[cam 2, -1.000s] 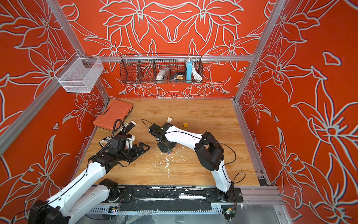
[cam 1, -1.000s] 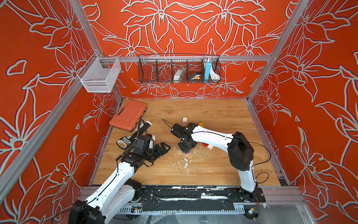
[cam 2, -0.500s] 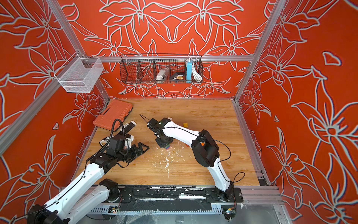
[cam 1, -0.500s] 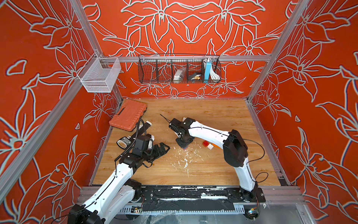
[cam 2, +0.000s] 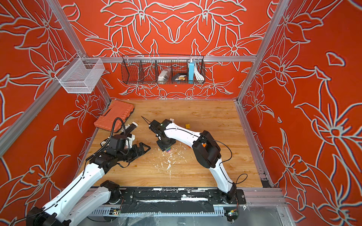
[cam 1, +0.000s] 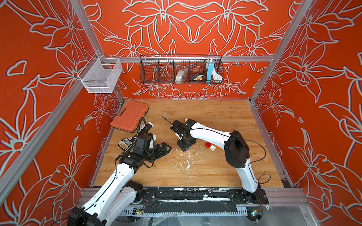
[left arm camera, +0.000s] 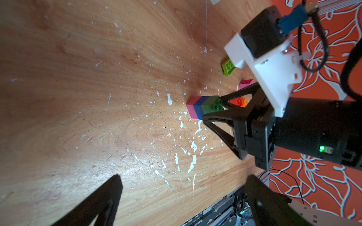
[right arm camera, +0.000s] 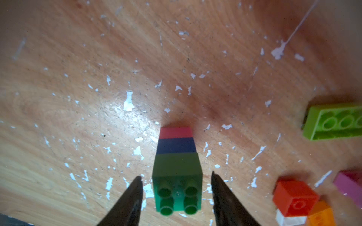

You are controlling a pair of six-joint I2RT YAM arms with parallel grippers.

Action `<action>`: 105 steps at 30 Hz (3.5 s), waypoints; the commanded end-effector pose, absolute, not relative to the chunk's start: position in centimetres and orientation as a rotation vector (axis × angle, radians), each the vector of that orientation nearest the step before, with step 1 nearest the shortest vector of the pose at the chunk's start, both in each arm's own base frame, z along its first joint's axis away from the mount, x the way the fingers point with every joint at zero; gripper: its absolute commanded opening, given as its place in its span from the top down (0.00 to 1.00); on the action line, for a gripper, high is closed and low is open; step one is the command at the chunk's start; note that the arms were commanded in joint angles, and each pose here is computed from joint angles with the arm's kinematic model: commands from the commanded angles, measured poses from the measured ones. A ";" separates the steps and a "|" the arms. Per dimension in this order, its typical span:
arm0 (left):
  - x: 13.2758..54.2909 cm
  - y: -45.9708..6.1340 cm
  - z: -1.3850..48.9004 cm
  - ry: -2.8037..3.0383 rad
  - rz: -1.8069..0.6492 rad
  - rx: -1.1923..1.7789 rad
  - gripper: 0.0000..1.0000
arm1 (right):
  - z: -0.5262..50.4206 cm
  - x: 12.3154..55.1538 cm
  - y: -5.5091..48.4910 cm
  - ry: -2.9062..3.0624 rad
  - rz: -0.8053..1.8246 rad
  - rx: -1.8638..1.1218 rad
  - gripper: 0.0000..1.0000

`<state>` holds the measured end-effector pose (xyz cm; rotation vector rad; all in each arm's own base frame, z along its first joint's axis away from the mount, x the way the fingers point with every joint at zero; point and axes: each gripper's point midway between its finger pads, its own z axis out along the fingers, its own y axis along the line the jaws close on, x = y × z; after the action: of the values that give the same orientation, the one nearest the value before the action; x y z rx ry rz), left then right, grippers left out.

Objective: Assemble the letter r with lego
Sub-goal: Assemble the lego brick with the lego brick, then pick up the lego brick from the center of the board.

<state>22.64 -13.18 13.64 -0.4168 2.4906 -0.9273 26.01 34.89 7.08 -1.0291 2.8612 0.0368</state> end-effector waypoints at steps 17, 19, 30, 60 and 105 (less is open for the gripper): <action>28.8 -16.6 18.7 2.484 -0.582 -0.009 0.01 | 21.6 25.8 26.6 2.216 0.335 -0.618 0.04; 29.6 -18.1 18.8 2.490 -0.575 0.054 0.01 | 21.3 25.7 24.3 2.292 0.268 -0.574 0.02; 33.3 -27.4 16.8 2.614 -0.526 0.459 0.03 | 18.0 27.0 17.9 2.487 0.593 -0.180 0.02; 40.4 -33.7 6.5 2.701 -0.126 0.927 0.35 | 15.9 26.5 10.4 2.490 0.814 0.340 0.16; 47.6 -37.6 5.3 2.742 -0.325 0.347 0.19 | 13.0 26.1 9.0 2.586 0.712 0.501 0.08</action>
<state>47.81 -36.59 5.95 0.3831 2.7370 -0.3059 26.17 9.46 13.12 0.4741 2.5753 0.7407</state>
